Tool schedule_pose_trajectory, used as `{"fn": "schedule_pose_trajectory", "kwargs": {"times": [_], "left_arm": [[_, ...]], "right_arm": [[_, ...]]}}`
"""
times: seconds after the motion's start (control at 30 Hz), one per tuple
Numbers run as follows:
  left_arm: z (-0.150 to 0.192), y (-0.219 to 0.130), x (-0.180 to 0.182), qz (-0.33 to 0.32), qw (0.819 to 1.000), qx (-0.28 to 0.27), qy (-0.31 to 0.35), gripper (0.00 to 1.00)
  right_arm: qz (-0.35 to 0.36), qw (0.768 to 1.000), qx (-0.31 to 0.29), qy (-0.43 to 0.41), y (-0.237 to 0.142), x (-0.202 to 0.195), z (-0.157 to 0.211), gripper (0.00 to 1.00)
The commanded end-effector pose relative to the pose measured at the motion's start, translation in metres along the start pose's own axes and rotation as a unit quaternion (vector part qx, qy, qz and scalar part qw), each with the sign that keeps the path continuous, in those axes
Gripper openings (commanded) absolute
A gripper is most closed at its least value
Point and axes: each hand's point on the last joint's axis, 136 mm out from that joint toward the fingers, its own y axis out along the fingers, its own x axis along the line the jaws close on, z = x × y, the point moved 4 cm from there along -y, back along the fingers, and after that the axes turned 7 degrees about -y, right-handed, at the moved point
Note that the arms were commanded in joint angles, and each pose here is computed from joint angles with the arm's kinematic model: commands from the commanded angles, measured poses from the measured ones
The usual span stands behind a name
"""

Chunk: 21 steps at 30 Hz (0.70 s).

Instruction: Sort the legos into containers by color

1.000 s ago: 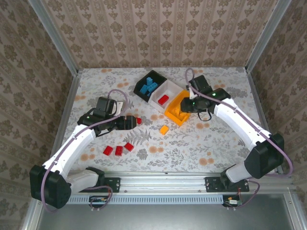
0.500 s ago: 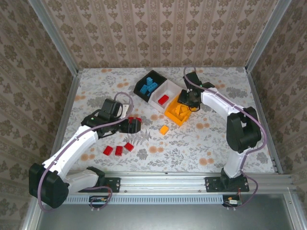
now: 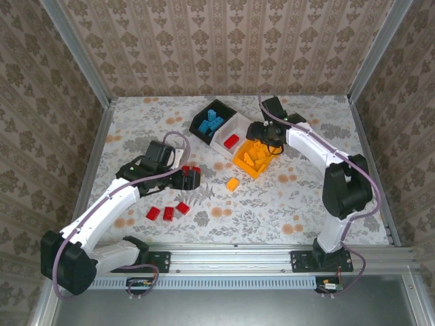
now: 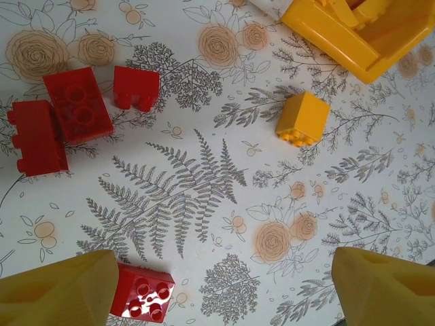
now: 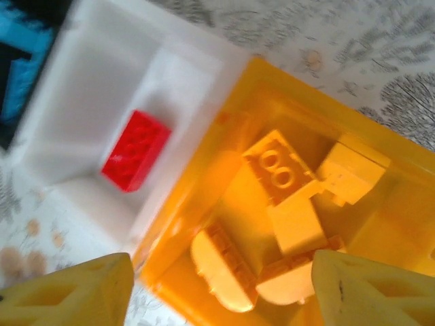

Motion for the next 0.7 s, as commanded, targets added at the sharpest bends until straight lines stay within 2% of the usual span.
{"fn": "schedule_pose_trajectory", "kwargs": {"times": [0.0, 0.13, 0.23, 0.37, 0.5, 0.67], "left_arm": [[0.001, 0.005, 0.004, -0.003, 1.0, 0.001, -0.007, 0.84], [-0.003, 0.005, 0.006, 0.006, 1.0, -0.004, -0.019, 0.84], [-0.007, 0.004, 0.005, 0.016, 1.0, -0.009, -0.025, 0.84], [-0.007, 0.001, 0.003, 0.022, 0.999, -0.013, -0.027, 0.84], [-0.005, -0.005, 0.003, 0.024, 0.999, -0.018, -0.028, 0.85], [0.0, -0.009, 0.007, 0.02, 0.999, -0.022, -0.031, 0.86]], "right_arm": [[-0.049, 0.992, 0.035, -0.112, -0.035, 0.033, 0.029, 0.77], [-0.036, 0.975, 0.123, -0.179, -0.031, 0.043, 0.084, 0.82], [-0.031, 0.96, 0.155, -0.232, -0.025, 0.055, 0.114, 0.87], [-0.041, 0.935, 0.171, -0.307, -0.013, 0.074, 0.135, 0.87], [-0.022, 0.911, 0.197, -0.361, 0.011, 0.08, 0.149, 0.87], [-0.007, 0.902, 0.21, -0.378, 0.034, 0.079, 0.154, 0.85]]}}
